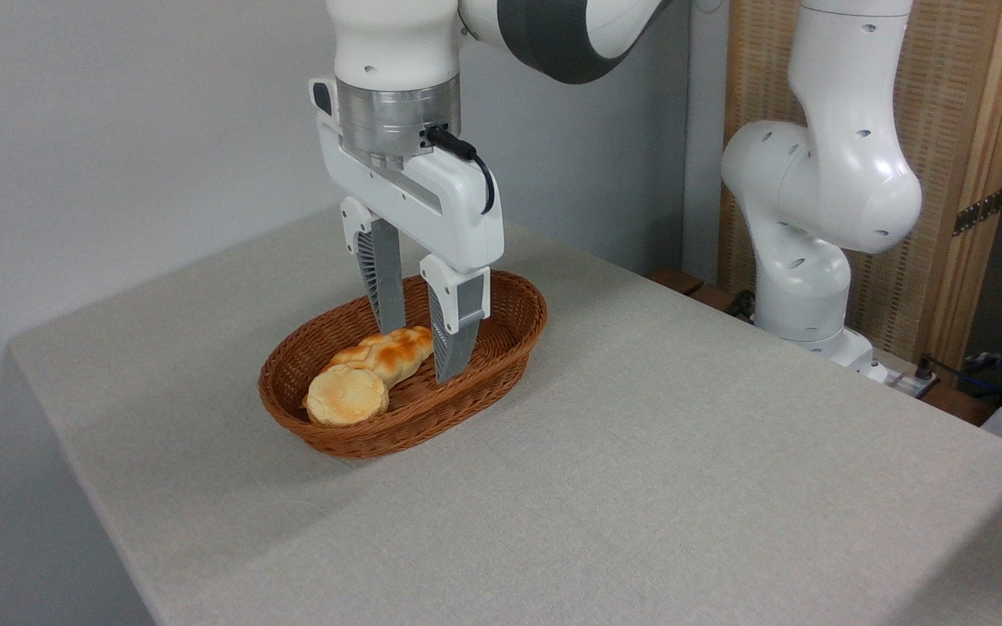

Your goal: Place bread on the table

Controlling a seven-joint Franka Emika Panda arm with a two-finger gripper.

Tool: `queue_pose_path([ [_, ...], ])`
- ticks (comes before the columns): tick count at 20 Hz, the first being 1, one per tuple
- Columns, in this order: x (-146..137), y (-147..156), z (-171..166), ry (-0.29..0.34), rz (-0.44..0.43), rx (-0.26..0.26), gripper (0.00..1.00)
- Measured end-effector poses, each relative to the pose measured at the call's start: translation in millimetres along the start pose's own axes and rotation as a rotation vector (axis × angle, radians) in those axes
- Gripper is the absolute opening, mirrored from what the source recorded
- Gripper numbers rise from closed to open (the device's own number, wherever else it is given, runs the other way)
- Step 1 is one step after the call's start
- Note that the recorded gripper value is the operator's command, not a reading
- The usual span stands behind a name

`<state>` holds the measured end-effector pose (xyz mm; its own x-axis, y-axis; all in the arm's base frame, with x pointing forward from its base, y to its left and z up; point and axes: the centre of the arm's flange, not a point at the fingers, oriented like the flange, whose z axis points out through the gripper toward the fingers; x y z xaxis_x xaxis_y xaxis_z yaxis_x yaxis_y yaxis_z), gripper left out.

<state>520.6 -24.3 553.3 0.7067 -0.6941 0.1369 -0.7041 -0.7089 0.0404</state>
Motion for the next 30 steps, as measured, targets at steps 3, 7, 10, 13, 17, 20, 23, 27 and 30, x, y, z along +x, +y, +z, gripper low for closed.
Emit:
queue_pose_path([
  [3,0,0,0,0.0,0.0,0.0,1.0],
  [7,0,0,0,0.0,0.0,0.0,1.0],
  [10,0,0,0,0.0,0.0,0.0,1.0],
  [13,0,0,0,0.0,0.0,0.0,1.0],
  [17,0,0,0,0.0,0.0,0.0,1.0],
  [20,0,0,0,0.0,0.001,0.0,1.0],
  [23,2,2,1,-0.001,0.005,-0.001,1.0],
  [27,6,6,3,-0.004,0.016,-0.004,1.0],
  [30,15,15,7,-0.009,0.038,-0.009,1.0],
])
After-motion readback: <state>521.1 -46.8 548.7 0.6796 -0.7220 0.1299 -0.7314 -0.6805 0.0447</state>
